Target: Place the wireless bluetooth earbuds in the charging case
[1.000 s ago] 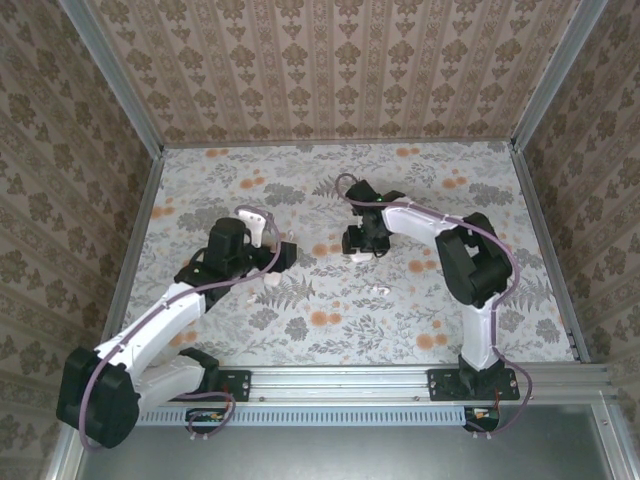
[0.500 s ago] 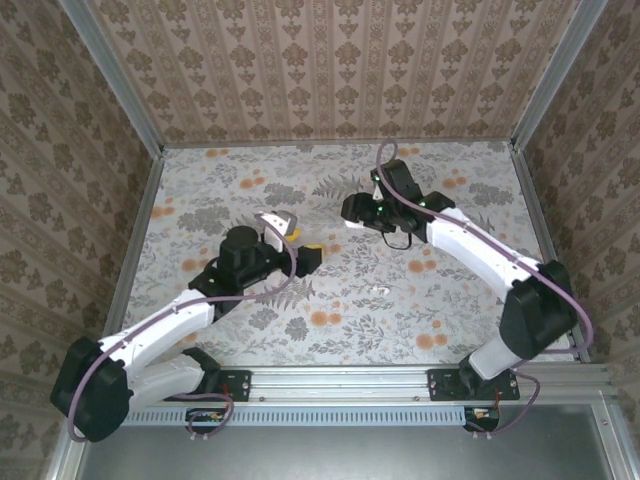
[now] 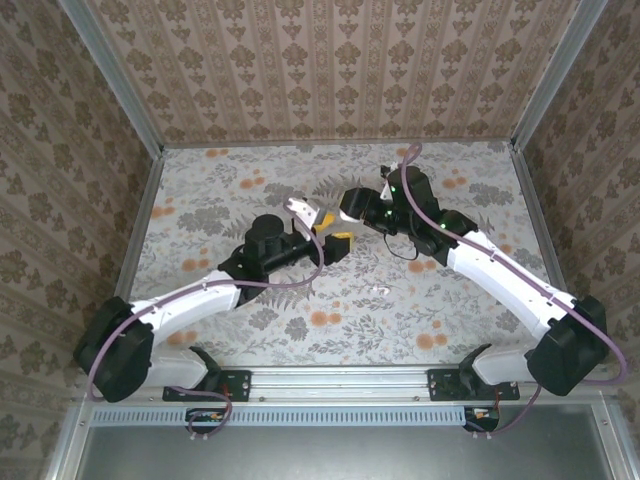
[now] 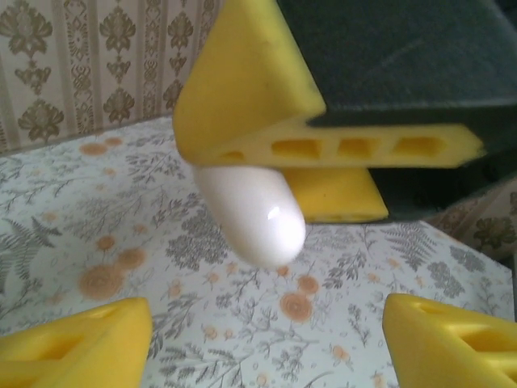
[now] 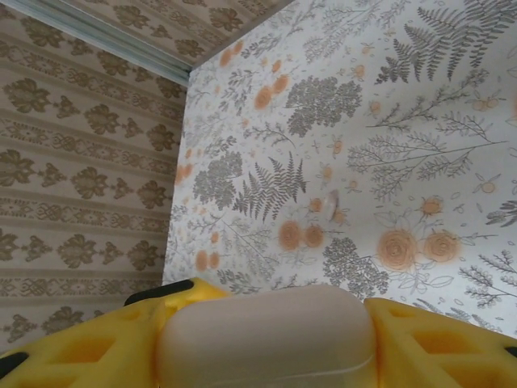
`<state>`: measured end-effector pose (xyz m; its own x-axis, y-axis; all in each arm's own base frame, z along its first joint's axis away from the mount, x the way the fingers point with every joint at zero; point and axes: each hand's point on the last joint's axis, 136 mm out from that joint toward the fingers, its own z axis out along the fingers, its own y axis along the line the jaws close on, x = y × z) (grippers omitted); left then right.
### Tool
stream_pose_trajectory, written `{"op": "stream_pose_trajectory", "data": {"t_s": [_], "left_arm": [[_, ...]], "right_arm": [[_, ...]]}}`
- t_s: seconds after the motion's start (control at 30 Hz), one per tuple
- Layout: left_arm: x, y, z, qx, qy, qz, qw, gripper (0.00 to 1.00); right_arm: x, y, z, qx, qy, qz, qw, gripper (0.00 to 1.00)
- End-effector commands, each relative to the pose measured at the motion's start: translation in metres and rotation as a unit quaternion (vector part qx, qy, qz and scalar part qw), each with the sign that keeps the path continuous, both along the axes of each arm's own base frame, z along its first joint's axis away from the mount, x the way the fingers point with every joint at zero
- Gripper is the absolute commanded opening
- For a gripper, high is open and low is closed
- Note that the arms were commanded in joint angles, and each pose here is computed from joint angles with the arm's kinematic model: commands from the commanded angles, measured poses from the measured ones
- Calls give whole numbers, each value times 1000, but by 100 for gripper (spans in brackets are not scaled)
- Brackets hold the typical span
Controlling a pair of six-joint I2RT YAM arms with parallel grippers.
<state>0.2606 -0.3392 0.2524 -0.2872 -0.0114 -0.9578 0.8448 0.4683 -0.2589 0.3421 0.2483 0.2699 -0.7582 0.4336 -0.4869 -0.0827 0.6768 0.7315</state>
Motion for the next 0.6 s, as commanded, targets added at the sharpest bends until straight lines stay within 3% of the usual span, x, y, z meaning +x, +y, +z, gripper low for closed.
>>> {"op": "stream_pose_trajectory", "data": {"t_s": [0.0, 0.27, 0.57], "left_arm": [[1, -11, 32, -40, -27, -19, 999, 72], [9, -17, 42, -55, -26, -17, 998, 60], [21, -12, 39, -79, -1, -5, 997, 36]], "right_arm": [[-2, -1, 14, 19, -17, -9, 1000, 59], [-6, 1, 16, 24, -18, -5, 1000, 59], [-7, 4, 19, 27, -20, 2, 999, 59]]}}
